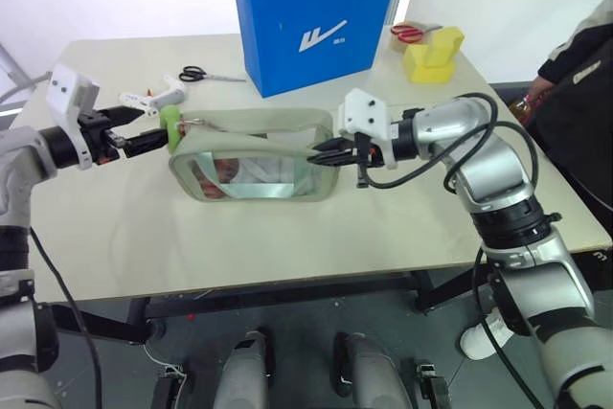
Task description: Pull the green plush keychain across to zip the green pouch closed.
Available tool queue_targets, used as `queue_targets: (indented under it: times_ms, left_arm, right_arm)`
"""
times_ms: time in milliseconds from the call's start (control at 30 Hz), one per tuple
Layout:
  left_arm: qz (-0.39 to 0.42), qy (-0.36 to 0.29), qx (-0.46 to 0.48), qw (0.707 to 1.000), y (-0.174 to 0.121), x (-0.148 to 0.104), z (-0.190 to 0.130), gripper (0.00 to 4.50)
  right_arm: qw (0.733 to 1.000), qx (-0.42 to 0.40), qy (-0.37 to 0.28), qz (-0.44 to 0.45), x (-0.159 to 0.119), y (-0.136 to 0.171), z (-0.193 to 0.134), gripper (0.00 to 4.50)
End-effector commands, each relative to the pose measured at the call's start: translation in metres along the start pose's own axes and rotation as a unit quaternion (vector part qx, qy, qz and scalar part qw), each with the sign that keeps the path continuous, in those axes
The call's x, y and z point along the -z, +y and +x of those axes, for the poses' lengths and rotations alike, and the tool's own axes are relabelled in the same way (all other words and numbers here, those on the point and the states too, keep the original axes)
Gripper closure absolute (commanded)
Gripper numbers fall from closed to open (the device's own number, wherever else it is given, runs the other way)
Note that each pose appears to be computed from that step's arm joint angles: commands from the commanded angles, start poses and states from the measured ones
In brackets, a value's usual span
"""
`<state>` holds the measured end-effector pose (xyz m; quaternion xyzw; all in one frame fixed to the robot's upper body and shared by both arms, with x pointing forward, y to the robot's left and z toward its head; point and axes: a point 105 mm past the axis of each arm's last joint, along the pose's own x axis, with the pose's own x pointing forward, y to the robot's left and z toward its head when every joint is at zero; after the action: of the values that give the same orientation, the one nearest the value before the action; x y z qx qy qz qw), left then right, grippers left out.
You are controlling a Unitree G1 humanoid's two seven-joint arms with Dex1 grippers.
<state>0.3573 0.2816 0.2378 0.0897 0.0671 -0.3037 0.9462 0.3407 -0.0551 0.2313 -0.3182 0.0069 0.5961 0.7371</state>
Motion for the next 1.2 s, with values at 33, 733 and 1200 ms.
queue_targets:
  times_ms: [33, 733, 1200]
  left_arm:
    - [0.015, -0.008, 0.002, 1.0, 0.0, -0.005, 0.003, 0.0]
    - [-0.017, -0.063, 0.094, 0.993, -0.019, -0.072, -0.019, 4.46]
    - [0.083, -0.013, 0.093, 0.992, -0.041, -0.054, 0.038, 4.46]
  right_arm:
    - [1.0, -0.004, -0.006, -0.015, -0.01, 0.0, 0.002, 4.41]
    - [1.0, 0.014, -0.003, -0.019, -0.008, -0.007, 0.003, 4.5]
    - [1.0, 0.021, -0.012, -0.019, -0.009, -0.009, 0.008, 4.5]
